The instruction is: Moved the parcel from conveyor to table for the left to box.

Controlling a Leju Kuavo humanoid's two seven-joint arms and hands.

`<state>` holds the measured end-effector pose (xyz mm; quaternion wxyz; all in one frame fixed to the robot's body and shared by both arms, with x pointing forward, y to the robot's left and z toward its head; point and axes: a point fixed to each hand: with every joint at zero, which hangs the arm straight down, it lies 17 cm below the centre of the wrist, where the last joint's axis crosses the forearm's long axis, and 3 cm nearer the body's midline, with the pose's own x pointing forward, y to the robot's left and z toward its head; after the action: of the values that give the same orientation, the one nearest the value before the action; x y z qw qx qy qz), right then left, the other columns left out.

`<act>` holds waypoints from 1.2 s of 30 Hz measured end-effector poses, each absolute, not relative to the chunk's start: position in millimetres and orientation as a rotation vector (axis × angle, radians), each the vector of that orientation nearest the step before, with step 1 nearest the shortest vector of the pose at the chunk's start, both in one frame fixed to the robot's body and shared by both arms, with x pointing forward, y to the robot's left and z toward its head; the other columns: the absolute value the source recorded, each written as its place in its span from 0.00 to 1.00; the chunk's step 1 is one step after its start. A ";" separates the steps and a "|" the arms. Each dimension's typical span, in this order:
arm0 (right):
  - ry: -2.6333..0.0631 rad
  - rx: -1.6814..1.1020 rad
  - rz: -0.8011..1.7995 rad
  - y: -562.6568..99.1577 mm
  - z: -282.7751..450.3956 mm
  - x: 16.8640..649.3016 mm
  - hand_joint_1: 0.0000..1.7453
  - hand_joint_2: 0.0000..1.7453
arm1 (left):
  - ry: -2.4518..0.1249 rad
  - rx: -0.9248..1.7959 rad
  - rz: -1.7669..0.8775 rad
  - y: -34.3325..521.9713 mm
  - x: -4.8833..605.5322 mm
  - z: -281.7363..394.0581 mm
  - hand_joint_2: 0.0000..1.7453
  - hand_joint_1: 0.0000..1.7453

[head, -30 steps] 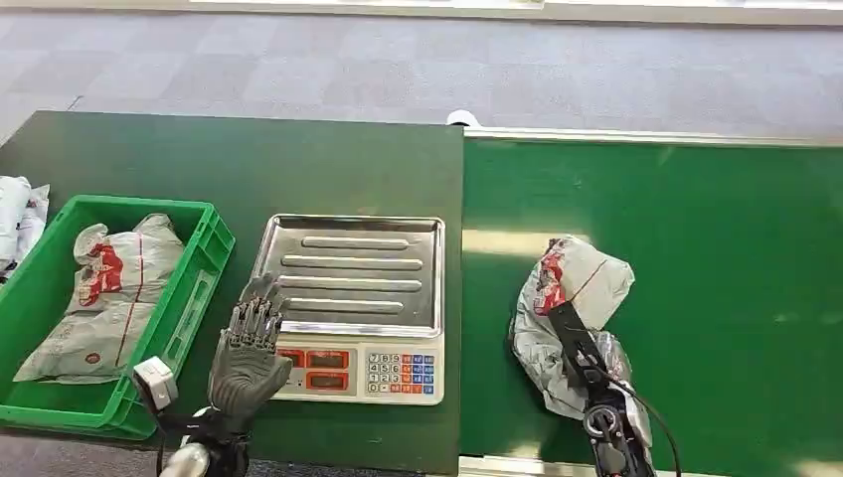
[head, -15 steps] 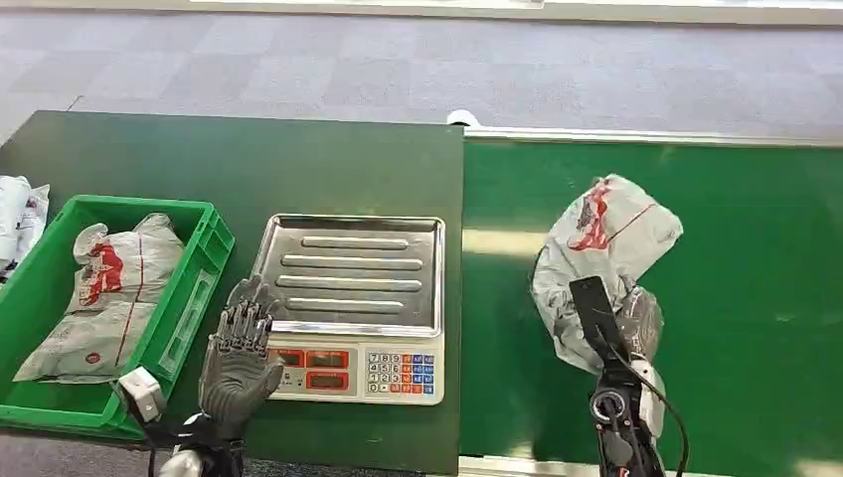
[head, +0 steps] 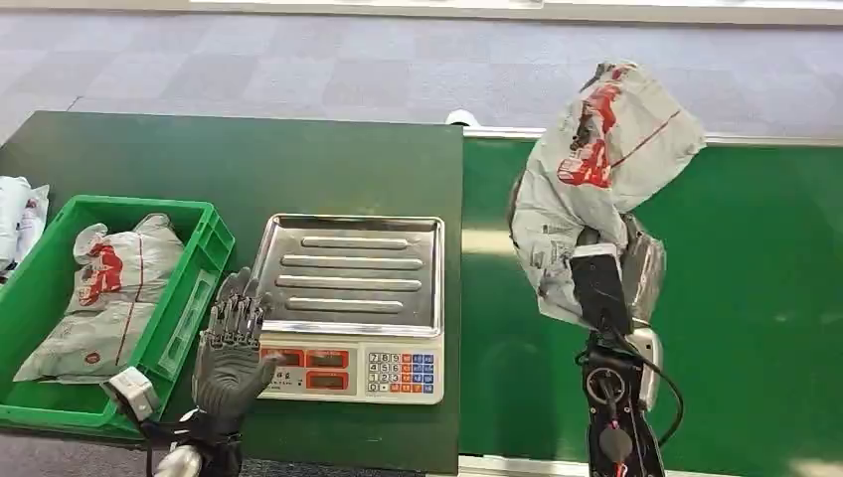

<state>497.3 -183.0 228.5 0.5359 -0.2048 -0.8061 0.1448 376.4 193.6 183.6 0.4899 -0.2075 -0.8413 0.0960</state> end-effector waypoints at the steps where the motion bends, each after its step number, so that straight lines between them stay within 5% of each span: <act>1: -1.917 -0.420 0.394 -165.3 231.3 503.4 1.00 1.00 | -2.055 -0.502 0.232 194.4 379.0 187.9 1.00 0.00; 11: -1.862 -0.038 0.780 -4.8 217.7 500.5 1.00 1.00 | -2.106 -0.488 0.236 206.3 398.2 217.6 1.00 0.00; 20: -1.830 0.076 1.095 74.0 189.7 464.7 1.00 1.00 | -2.146 -0.472 0.266 215.4 411.6 235.9 1.00 0.00; 21: -1.818 0.070 1.125 78.3 184.1 462.8 0.27 1.00 | -2.146 -0.468 0.272 217.2 413.2 236.9 1.00 0.00; 22: -1.812 0.065 1.142 80.8 181.4 462.1 0.00 1.00 | -2.148 -0.464 0.278 219.2 414.3 237.8 1.00 0.00; 36: -1.700 -0.144 1.191 68.3 151.0 484.4 0.00 1.00 | -2.142 -0.419 0.330 236.8 416.7 234.7 1.00 0.00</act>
<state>484.4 68.3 151.0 0.5058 -0.0598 -0.7048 0.4938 416.7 236.8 234.7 0.4505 -0.1696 -0.8663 0.1335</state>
